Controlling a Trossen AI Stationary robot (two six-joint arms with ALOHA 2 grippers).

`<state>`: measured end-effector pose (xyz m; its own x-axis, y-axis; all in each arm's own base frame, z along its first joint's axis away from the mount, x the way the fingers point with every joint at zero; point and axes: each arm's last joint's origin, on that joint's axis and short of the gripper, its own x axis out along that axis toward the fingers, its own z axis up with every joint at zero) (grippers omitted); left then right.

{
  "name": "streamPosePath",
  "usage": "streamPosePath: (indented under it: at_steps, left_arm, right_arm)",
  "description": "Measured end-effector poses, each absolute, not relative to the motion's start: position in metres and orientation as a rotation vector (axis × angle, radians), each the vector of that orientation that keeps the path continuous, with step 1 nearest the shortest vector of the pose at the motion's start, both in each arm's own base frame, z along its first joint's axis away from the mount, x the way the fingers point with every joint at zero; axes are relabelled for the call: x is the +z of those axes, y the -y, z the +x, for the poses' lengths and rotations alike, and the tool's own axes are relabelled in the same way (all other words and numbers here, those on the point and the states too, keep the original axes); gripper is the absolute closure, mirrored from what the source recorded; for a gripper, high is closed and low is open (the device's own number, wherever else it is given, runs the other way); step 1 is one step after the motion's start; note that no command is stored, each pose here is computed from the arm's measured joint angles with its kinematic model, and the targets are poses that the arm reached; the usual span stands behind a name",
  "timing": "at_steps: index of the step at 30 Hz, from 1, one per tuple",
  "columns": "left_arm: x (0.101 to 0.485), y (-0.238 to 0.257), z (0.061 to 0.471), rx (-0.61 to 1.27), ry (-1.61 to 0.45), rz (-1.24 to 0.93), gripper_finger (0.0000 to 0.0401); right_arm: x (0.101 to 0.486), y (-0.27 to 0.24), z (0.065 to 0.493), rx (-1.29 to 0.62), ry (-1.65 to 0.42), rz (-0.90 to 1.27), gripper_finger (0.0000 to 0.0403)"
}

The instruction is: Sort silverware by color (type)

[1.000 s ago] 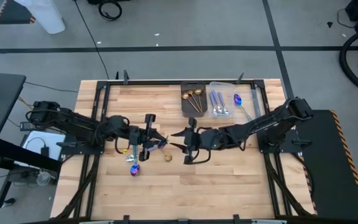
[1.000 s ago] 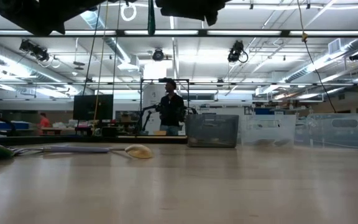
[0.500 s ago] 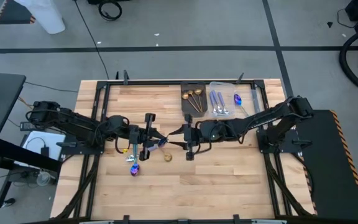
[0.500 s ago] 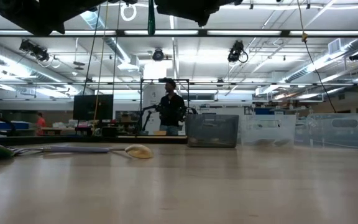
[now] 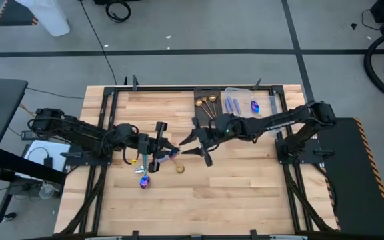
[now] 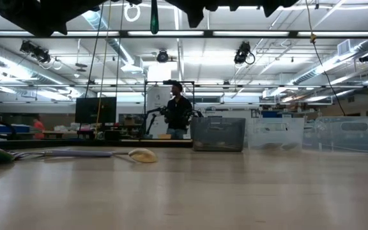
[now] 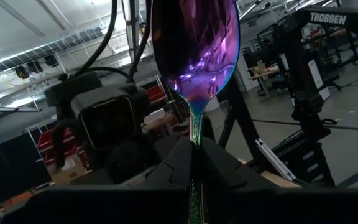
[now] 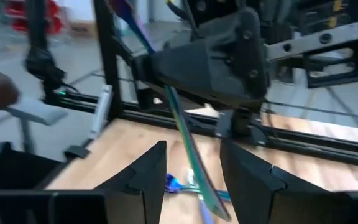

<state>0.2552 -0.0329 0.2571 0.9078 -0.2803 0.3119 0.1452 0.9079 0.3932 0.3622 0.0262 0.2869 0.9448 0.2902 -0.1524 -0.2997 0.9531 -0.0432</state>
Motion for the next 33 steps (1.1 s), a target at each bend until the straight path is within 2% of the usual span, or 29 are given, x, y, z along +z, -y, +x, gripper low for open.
streamPosePath:
  at_steps: [8,12,16,24,33]
  left_arm:
    - [0.261,0.033,0.254,-0.217,0.41,0.367,0.0376]
    - [0.266,0.032,0.256,-0.18,0.423,0.361,0.0376]
    - [0.268,0.03,0.256,-0.105,0.416,0.341,0.0376]
    - [0.272,0.027,0.255,-0.006,0.449,0.305,0.0376]
    - [0.283,0.029,0.27,-0.024,0.466,0.326,0.0376]
  right_arm:
    - [0.29,-0.015,0.363,0.323,-0.122,-0.004,0.0243]
    - [0.293,-0.01,0.361,0.206,-0.128,0.001,0.0243]
    - [0.3,-0.023,0.353,0.05,-0.149,-0.085,0.0243]
    - [0.301,-0.048,0.35,-0.111,-0.149,-0.182,0.0243]
    - [0.307,-0.049,0.351,-0.014,-0.079,-0.192,0.0243]
